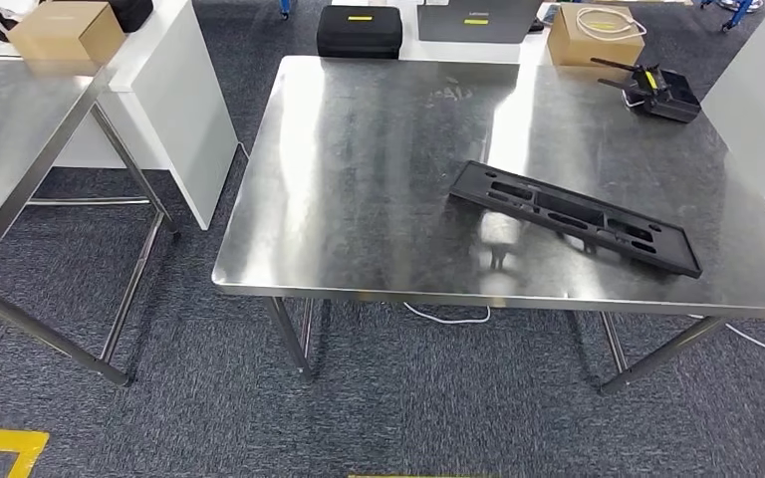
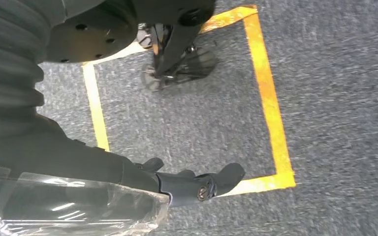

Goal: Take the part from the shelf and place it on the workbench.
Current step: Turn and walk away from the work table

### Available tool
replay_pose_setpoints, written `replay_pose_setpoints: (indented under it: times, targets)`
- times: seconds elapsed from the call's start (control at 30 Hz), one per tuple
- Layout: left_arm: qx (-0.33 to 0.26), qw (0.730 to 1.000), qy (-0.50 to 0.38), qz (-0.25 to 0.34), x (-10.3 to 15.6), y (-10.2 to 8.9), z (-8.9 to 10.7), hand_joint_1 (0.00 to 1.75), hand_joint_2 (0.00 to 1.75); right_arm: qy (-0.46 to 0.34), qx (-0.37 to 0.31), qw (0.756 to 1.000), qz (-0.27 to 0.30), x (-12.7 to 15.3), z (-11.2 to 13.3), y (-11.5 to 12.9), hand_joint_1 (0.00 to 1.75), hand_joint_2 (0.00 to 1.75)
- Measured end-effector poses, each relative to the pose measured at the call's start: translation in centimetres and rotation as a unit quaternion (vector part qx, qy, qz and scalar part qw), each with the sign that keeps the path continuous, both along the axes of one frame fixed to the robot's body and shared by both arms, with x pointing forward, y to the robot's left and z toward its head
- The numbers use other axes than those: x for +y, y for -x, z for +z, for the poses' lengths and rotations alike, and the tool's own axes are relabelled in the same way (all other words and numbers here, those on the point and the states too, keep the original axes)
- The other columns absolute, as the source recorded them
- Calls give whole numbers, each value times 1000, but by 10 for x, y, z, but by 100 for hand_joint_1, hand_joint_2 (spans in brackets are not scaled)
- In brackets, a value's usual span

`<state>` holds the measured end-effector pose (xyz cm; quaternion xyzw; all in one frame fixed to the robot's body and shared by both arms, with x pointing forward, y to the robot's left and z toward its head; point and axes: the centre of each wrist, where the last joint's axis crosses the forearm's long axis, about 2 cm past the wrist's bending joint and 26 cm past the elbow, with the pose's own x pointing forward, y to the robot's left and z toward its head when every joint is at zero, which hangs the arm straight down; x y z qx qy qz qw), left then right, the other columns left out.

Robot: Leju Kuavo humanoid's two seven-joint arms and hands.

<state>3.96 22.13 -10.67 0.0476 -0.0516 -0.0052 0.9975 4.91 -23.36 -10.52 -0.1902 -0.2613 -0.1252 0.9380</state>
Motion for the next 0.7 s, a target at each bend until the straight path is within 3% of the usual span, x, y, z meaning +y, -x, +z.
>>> replay_pose_setpoints:
  times: [0.7]
  targets:
    - [7,1000,-2,3,1,-2,0,0,0,1,2,1000,10,3,1,-4,0,175]
